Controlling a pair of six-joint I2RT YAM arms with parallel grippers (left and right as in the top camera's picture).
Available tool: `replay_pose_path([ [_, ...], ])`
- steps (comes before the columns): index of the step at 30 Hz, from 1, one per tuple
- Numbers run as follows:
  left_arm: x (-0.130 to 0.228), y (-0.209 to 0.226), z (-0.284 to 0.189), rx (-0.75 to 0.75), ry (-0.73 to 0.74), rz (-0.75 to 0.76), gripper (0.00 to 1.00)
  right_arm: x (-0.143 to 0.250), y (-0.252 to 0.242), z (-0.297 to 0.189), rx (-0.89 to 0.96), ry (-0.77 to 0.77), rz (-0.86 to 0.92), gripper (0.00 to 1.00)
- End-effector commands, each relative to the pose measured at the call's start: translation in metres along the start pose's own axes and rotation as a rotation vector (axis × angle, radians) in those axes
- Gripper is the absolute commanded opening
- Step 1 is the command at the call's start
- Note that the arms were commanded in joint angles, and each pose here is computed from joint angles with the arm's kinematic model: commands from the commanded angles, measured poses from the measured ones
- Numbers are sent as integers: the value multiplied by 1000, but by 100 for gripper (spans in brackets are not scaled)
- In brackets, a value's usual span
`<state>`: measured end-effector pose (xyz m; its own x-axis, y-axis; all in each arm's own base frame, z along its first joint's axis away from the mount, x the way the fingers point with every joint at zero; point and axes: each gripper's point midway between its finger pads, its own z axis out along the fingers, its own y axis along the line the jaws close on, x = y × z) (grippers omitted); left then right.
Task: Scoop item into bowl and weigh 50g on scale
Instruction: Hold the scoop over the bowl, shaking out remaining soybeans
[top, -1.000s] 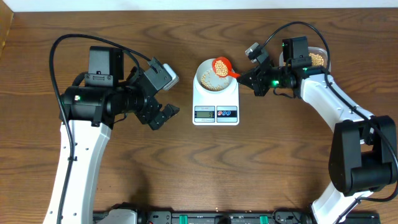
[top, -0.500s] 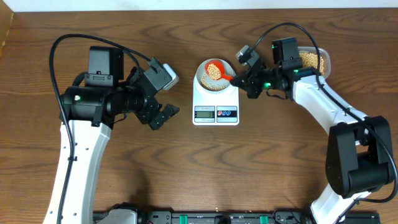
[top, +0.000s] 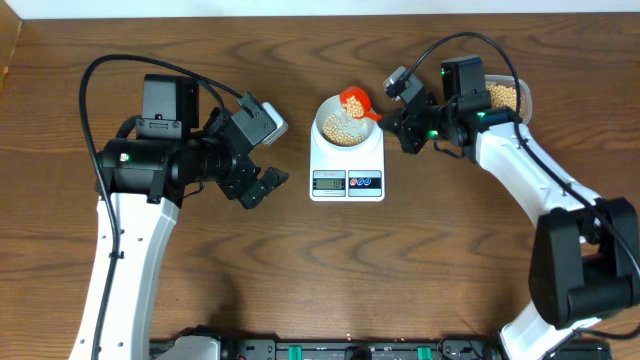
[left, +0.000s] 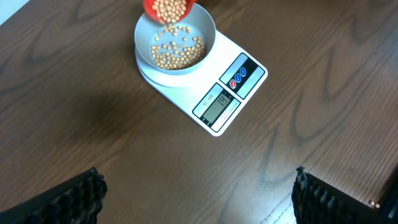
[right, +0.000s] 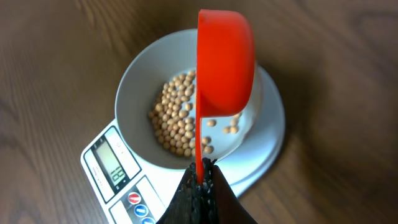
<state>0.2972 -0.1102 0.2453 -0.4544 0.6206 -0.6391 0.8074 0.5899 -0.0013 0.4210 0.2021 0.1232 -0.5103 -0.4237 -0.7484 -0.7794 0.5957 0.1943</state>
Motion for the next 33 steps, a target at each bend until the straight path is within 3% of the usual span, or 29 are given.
replay_pose_path([
  [1, -6, 0, -5, 1, -22, 14, 98, -7, -2, -9, 37, -11, -45, 1],
  [33, -6, 0, -5, 0, -22, 14, 98, -17, 8, -14, 65, -14, -84, 1],
])
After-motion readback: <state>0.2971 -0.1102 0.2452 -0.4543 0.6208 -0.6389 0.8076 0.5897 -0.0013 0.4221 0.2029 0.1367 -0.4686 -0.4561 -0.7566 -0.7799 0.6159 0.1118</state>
